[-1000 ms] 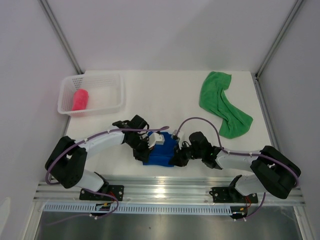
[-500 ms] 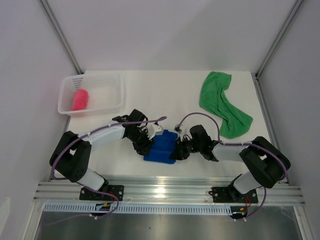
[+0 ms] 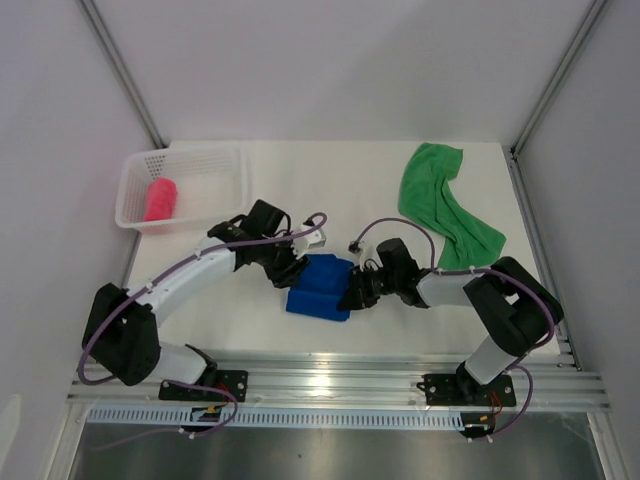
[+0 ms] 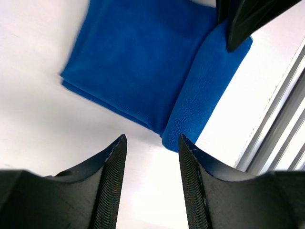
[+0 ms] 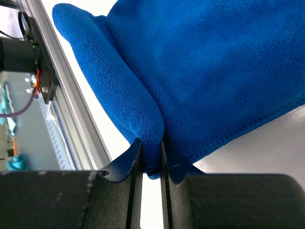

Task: Roll the towels
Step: Roll the towel

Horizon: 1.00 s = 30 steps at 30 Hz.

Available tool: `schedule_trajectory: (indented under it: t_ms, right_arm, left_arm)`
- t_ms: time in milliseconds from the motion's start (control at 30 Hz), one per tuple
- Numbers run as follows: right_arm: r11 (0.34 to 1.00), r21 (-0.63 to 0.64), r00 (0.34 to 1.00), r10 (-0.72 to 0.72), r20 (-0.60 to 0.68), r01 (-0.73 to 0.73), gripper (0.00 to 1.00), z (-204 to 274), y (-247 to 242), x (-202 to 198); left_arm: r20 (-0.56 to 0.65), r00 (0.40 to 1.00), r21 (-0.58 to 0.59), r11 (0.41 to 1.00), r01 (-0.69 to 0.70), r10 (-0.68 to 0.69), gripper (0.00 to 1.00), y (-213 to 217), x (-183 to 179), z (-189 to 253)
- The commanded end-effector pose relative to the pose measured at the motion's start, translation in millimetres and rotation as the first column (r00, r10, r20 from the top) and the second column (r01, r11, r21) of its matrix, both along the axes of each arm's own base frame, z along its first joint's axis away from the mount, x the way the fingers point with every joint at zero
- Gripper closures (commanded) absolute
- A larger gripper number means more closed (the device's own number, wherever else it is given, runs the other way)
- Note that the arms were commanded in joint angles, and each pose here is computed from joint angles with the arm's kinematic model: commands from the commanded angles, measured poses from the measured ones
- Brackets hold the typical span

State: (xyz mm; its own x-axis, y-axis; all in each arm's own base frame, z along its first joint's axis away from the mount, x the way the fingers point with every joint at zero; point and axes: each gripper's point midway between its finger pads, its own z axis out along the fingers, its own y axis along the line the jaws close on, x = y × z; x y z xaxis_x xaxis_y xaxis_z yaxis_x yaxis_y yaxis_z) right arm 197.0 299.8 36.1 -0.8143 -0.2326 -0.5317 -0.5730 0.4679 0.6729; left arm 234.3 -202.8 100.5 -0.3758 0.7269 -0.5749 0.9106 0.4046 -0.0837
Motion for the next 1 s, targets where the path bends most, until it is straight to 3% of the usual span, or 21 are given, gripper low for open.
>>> schedule_trajectory:
  t_ms: [0, 133, 400, 733, 833, 967]
  right_arm:
    - [0.997, -0.045, 0.997, -0.061, -0.046, 0.059, 1.00, -10, -7, 10]
    - [0.994, -0.062, 0.993, -0.090, -0.071, 0.086, 1.00, -13, -9, 17]
    - [0.991, -0.099, 0.979, -0.110, -0.173, 0.094, 0.99, -24, -8, 21]
    - [0.993, -0.102, 0.983, -0.082, -0.167, 0.066, 0.97, -24, -9, 20]
    - [0.994, -0.096, 0.982, -0.073, -0.174, 0.057, 0.93, -22, -8, 19]
    - [0.993, -0.096, 0.987, -0.079, -0.140, 0.066, 0.74, -7, -8, 24]
  left_arm:
    - [0.092, 0.995, -0.026, 0.999, 0.042, -0.040, 0.49, -2, 5, 31]
    - [0.143, 0.977, 0.085, 0.985, 0.148, -0.159, 0.50, -14, -13, 5]
    - [0.285, 0.866, 0.204, 0.909, 0.363, -0.410, 0.48, -50, -28, -23]
    - [0.208, 0.848, 0.331, 0.851, 0.409, -0.488, 0.47, -33, -29, -72]
    - [0.155, 0.849, 0.344, 0.833, 0.433, -0.505, 0.47, -24, -39, -88]
    - [0.089, 0.864, 0.335, 0.831, 0.443, -0.496, 0.48, -20, -48, -98]
